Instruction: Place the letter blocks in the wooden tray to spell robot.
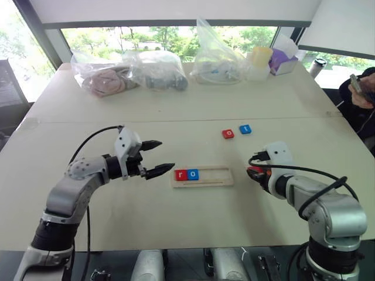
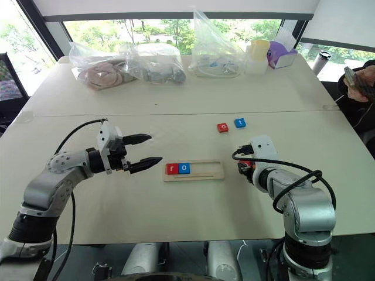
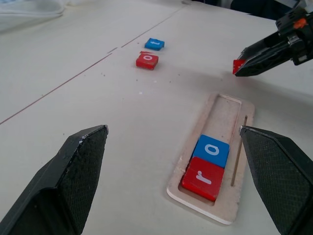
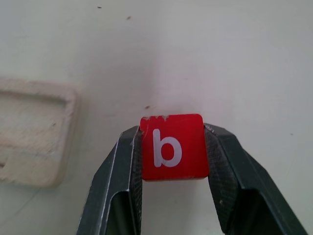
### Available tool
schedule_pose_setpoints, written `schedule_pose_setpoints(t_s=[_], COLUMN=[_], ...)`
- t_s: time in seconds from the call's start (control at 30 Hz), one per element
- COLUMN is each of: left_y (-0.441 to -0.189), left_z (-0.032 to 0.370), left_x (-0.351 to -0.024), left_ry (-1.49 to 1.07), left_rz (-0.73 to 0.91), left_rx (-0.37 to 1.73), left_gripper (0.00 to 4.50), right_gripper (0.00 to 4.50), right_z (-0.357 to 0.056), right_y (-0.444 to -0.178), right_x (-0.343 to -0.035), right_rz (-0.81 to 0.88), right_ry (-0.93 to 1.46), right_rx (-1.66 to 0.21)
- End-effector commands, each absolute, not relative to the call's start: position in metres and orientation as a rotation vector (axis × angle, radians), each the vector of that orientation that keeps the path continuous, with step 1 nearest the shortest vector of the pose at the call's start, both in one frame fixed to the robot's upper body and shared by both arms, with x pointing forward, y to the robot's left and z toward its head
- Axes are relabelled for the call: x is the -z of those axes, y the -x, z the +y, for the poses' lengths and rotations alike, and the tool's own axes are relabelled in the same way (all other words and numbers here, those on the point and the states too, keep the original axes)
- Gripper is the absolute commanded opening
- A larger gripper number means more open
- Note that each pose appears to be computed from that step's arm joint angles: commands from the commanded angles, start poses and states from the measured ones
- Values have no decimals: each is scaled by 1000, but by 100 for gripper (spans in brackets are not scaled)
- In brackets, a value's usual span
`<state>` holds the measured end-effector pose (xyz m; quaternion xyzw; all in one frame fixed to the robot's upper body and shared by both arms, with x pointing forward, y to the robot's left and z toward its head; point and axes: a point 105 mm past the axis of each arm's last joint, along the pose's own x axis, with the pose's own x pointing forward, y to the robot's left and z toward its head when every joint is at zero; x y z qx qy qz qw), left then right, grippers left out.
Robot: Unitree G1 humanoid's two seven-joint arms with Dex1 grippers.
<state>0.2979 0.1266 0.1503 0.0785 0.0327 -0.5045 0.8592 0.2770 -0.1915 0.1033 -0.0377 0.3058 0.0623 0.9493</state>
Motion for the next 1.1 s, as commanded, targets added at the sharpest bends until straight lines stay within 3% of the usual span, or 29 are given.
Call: schedule_pose_setpoints(t_s=[0.03, 0.1, 0.3, 0.33, 0.43, 0.5, 0.57, 0.77, 1.1], left_y=[-296, -296, -296, -297, -297, -298, -299, -301, -298], left_z=[120, 120, 121, 121, 121, 121, 120, 122, 123], left_x=[-159, -159, -157, -157, -156, -156, -156, -159, -158], left_ry=[-174, -177, -177, -176, -174, -174, -175, -188, -206], left_rz=[32, 31, 33, 34, 35, 35, 32, 23, 19], left_rx=[1087, 1087, 1079, 1077, 1075, 1074, 1075, 1071, 1066], left_gripper=[450, 450, 450, 450, 450, 450, 450, 450, 450], right_gripper=[120, 120, 422, 448, 448, 448, 448, 448, 448], right_z=[-200, -201, -200, -199, -191, -194, -199, -216, -235], right_y=[-275, -275, -278, -280, -276, -278, -288, -288, -307], right_x=[-100, -98, -113, -122, -150, -163, -183, -162, -128], right_rz=[628, 635, 599, 575, 507, 462, 317, 331, 448], right_ry=[57, 48, 121, 187, 385, 430, 535, 659, 650], right_rx=[-49, -33, -119, -187, -486, -589, -714, -1016, -1121])
